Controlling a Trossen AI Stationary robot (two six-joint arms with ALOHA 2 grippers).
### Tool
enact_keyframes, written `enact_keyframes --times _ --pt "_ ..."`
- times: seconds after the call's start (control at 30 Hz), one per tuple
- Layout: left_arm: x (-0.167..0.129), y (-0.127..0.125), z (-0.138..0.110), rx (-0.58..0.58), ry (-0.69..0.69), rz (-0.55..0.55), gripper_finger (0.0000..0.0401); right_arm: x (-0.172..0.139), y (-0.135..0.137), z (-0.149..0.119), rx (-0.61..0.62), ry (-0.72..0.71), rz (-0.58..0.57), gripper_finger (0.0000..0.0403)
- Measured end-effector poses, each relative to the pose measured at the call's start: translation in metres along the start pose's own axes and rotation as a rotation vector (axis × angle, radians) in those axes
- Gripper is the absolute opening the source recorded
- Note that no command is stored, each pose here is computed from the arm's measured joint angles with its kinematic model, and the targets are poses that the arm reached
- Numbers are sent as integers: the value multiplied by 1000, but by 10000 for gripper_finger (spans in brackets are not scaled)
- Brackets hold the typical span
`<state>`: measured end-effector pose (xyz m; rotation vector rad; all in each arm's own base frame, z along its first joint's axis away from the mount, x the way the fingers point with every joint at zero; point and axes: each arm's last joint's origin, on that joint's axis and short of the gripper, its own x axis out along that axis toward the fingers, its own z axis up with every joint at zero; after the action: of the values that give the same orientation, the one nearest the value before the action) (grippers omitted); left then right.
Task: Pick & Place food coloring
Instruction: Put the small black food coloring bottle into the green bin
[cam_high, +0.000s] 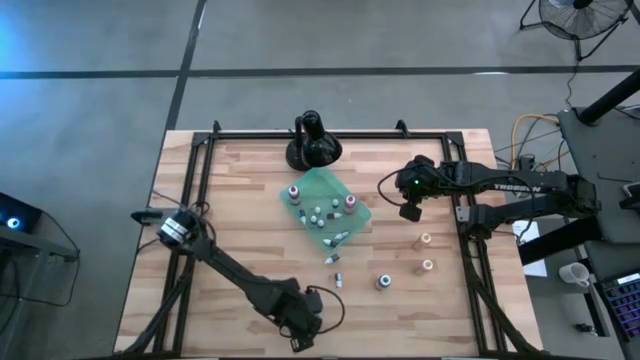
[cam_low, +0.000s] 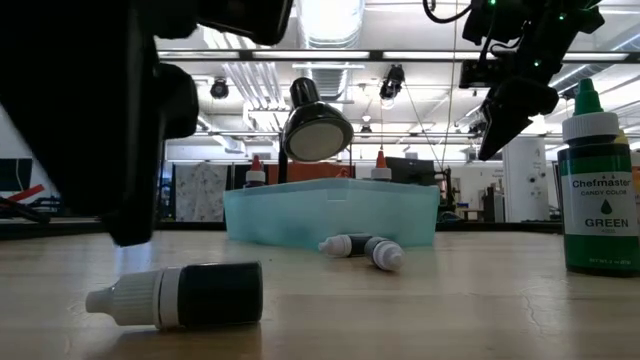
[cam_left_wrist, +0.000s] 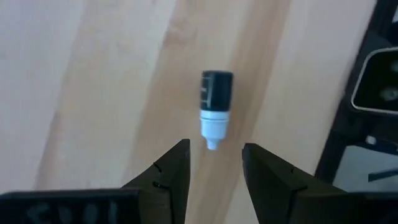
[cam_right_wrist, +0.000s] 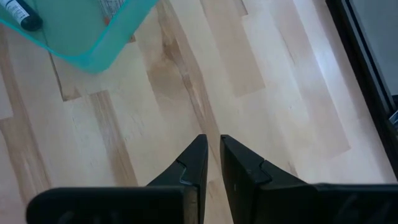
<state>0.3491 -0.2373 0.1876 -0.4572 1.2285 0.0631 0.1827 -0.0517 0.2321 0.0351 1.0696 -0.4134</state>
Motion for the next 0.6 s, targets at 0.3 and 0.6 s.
enact_keyframes --times 0.3,0.6 --pt "-1 -9 -10 87 -81 39 119 1 0 -1 8 5 0 38" --pt "16 -10 -15 100 -74 59 119 5 1 -6 55 26 1 38"
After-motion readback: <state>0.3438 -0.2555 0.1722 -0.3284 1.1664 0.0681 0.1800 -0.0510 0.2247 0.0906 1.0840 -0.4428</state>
